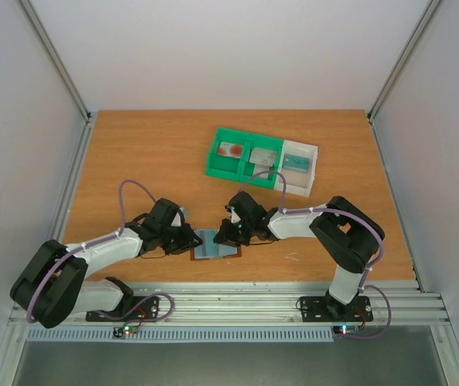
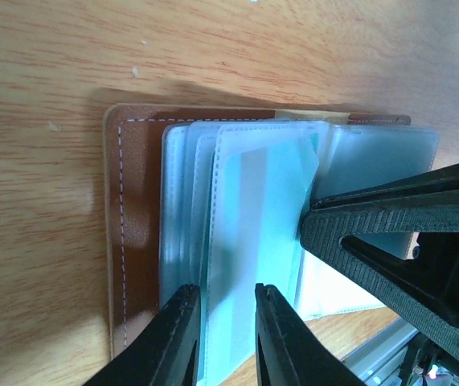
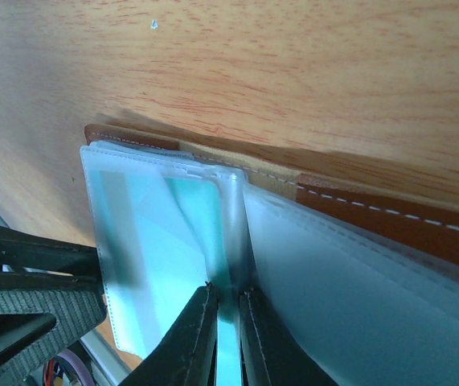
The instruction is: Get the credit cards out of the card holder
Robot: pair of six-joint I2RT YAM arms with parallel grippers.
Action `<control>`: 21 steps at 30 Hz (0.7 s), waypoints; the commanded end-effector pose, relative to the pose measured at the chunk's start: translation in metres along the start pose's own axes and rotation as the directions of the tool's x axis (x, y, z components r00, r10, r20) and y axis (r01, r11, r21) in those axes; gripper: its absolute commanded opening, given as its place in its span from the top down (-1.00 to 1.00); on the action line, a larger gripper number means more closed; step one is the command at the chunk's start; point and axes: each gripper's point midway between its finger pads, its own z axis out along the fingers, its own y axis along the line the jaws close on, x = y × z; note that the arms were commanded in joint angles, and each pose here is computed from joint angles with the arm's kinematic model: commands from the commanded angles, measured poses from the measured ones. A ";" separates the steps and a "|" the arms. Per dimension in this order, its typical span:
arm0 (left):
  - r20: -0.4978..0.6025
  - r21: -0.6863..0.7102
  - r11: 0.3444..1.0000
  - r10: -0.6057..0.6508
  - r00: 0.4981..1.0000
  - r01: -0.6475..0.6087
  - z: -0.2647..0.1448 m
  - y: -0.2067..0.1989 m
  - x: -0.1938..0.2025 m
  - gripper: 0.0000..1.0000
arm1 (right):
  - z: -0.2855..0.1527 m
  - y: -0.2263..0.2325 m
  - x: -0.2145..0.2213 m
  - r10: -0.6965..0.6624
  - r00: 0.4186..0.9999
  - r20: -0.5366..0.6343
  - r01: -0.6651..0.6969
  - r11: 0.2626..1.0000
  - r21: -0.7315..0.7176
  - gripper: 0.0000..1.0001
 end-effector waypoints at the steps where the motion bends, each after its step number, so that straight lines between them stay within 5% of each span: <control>1: 0.018 0.034 0.999 0.022 1.000 -0.023 0.002 -0.011 -0.009 0.61 | 0.004 -0.026 0.017 0.036 0.999 -0.037 -0.032 0.995 0.091 0.78; 8: 0.018 0.057 0.998 0.028 0.999 -0.029 0.000 -0.017 -0.009 0.98 | 0.004 -0.026 0.017 0.038 0.999 -0.038 -0.035 0.995 0.090 0.78; 21: 0.018 0.153 0.986 0.056 0.998 -0.058 -0.015 -0.049 -0.012 0.99 | 0.004 -0.022 0.019 0.050 0.998 -0.042 -0.047 0.997 0.068 0.72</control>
